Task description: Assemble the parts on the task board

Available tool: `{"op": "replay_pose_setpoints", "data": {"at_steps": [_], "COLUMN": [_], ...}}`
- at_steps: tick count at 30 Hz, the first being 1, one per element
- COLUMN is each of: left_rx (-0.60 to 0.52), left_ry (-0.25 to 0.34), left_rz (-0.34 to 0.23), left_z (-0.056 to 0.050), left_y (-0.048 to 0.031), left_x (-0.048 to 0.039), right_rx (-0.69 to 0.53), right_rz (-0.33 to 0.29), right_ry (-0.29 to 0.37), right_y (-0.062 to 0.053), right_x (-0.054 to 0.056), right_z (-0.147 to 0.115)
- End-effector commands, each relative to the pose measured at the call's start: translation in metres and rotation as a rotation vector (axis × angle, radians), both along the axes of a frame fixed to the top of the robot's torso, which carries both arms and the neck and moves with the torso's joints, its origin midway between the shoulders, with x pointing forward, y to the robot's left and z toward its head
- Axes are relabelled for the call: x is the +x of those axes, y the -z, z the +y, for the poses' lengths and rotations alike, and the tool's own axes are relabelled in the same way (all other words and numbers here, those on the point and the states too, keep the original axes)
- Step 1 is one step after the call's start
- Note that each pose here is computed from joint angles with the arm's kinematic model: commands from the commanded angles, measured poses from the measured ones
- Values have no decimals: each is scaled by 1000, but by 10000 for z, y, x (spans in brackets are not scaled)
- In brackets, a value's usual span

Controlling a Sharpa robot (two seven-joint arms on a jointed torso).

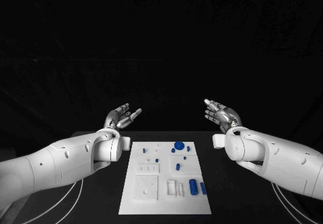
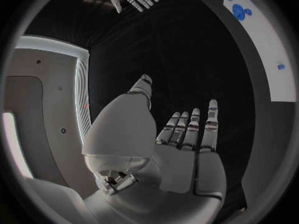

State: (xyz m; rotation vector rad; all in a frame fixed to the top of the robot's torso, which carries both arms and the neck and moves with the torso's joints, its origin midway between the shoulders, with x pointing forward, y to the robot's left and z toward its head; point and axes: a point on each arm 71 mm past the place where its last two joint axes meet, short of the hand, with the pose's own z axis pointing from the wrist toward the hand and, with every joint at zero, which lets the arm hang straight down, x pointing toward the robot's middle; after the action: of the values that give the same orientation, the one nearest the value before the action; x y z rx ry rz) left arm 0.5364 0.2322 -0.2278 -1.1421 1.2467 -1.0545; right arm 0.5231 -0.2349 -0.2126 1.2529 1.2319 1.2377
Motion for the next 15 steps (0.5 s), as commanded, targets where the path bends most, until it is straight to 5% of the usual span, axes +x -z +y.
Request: {"op": "replay_pose_setpoints", "data": {"at_steps": [1,6,15], "left_rx": [-39,-17,-11], "left_ry": [62,58,57], "left_rz": [50,50,50], "left_z": [29,115,138], "left_y": [-27,-94,-115], "left_x": [145,285,320], "right_rx": [1,-10,-20], "right_rz": [69,104,130], "right_ry": [-213,-272,-309], "right_y": [19,-10,-26], "right_x": [102,238,314], "right_z": [35,-83,-163]}}
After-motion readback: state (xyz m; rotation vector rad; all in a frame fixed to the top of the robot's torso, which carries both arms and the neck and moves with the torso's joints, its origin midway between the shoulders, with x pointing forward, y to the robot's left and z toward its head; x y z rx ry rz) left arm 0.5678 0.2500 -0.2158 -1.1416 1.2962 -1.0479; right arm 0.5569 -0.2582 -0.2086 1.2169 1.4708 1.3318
